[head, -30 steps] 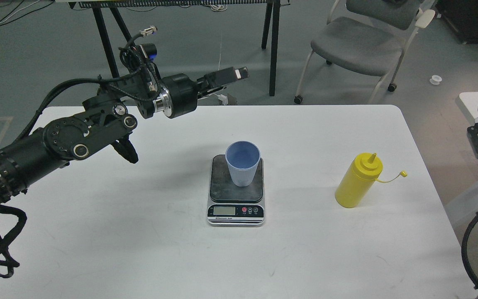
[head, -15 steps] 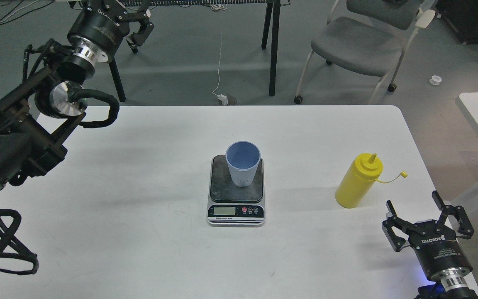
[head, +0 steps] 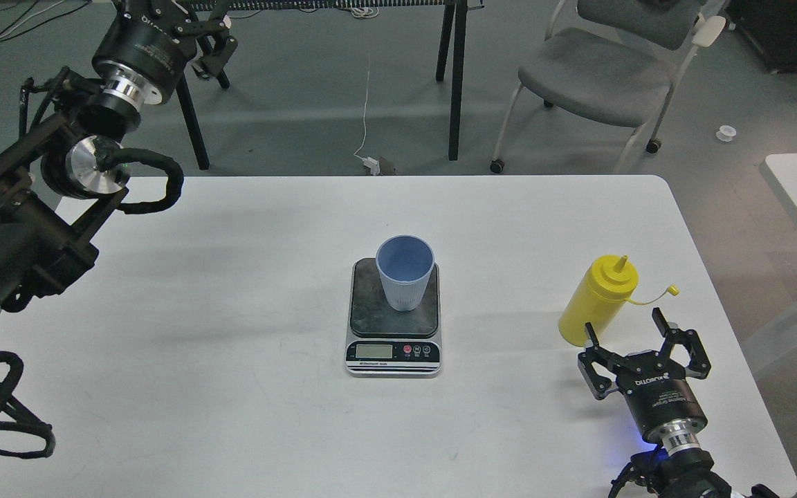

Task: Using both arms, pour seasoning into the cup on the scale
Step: 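Move the right gripper to the yellow squeeze bottle and grasp it, then lift the yellow bottle with the right gripper and tilt it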

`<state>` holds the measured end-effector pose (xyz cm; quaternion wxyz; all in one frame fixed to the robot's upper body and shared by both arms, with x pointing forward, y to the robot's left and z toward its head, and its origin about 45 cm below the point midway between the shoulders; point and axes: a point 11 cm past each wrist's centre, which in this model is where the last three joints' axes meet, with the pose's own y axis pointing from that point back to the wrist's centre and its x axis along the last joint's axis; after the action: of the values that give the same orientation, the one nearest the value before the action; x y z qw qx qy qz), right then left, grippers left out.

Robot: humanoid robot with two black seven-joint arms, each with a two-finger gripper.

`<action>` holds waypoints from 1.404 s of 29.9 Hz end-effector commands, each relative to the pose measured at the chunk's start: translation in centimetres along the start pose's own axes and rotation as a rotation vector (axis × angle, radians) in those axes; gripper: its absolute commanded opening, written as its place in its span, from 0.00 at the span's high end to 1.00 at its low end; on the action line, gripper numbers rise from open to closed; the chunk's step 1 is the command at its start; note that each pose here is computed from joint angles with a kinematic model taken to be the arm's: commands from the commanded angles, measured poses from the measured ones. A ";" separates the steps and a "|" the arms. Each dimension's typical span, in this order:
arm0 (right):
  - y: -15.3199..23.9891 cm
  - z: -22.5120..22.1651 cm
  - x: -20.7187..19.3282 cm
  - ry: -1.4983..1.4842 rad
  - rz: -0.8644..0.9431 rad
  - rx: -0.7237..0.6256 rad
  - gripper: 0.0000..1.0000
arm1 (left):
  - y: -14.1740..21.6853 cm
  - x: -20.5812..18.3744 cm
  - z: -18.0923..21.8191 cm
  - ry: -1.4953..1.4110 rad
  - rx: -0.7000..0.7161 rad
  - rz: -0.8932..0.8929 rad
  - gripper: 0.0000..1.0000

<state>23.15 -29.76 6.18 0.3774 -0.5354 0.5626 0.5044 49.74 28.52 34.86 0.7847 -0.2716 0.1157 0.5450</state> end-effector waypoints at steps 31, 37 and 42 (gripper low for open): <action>-6.4 0.7 -1.9 -0.009 -0.053 0.057 0.54 | 0.6 0.5 -0.1 -0.013 0.015 0.001 0.01; -8.9 -3.7 -9.6 0.157 -0.271 0.031 0.55 | 0.6 0.7 0.6 -0.013 0.000 0.004 0.01; -11.5 -4.5 -15.6 0.492 -0.358 -0.003 0.55 | 1.0 1.4 0.8 0.025 -0.014 0.013 0.01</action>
<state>35.26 -30.05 17.67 0.3731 -0.6878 0.5139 0.3516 49.40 29.92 34.98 0.7826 -0.2701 0.1109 0.5498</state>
